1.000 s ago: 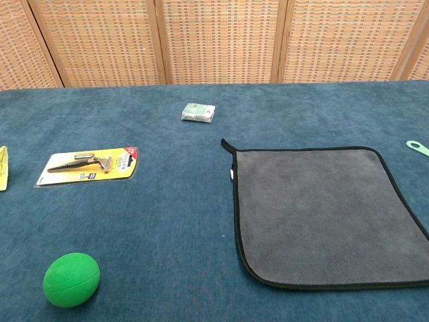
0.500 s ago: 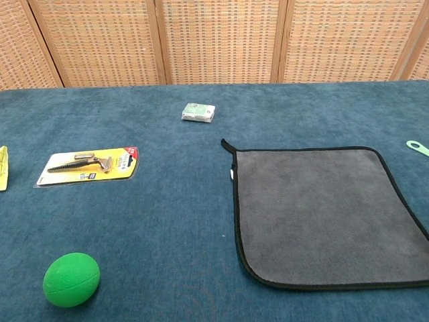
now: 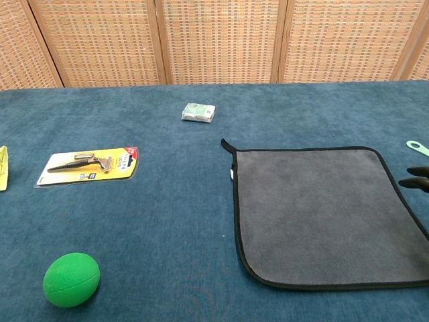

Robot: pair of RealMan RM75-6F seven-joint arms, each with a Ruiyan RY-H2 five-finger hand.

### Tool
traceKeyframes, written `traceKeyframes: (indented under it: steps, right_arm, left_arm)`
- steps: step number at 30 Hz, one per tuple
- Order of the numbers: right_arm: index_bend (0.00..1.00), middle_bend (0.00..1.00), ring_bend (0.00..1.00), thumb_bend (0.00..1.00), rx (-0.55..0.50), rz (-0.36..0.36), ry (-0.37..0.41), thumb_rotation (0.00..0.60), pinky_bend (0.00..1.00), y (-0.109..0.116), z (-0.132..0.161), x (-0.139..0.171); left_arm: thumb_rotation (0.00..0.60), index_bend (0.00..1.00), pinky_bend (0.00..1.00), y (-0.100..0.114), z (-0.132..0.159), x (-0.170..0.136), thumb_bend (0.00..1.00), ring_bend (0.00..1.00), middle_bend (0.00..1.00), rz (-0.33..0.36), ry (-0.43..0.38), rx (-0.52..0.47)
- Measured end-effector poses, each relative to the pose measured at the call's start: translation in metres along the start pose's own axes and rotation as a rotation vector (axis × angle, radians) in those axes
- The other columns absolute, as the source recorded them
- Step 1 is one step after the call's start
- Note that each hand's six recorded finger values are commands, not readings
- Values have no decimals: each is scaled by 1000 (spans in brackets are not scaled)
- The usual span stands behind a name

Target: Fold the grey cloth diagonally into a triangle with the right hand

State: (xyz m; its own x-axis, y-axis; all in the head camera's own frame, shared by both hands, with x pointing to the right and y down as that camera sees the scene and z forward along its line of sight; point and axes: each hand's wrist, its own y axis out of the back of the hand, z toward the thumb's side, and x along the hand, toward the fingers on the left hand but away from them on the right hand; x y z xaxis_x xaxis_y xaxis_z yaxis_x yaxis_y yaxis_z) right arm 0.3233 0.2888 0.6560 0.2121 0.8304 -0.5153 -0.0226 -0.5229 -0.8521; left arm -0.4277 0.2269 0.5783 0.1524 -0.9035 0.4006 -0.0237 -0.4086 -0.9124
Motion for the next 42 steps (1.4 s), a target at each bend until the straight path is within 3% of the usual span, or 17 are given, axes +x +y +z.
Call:
traceKeyframes:
  steps: [36,38,42]
  right_arm:
    - [48,0,0,14,-9,62,-46,600,0,-25,-11,-15]
    - [48,0,0,40,-10,64,-48,600,0,-25,-11,-16]
    - [48,0,0,208,-10,66,-51,600,0,-26,-11,-17]
  left_arm:
    - [600,0,0,-2,-1,3,172,0,0,-8,14,2]
    - [600,0,0,-2,-1,3,173,0,0,-9,13,0]
    - [600,0,0,-2,-2,3,173,0,0,-7,14,-3]
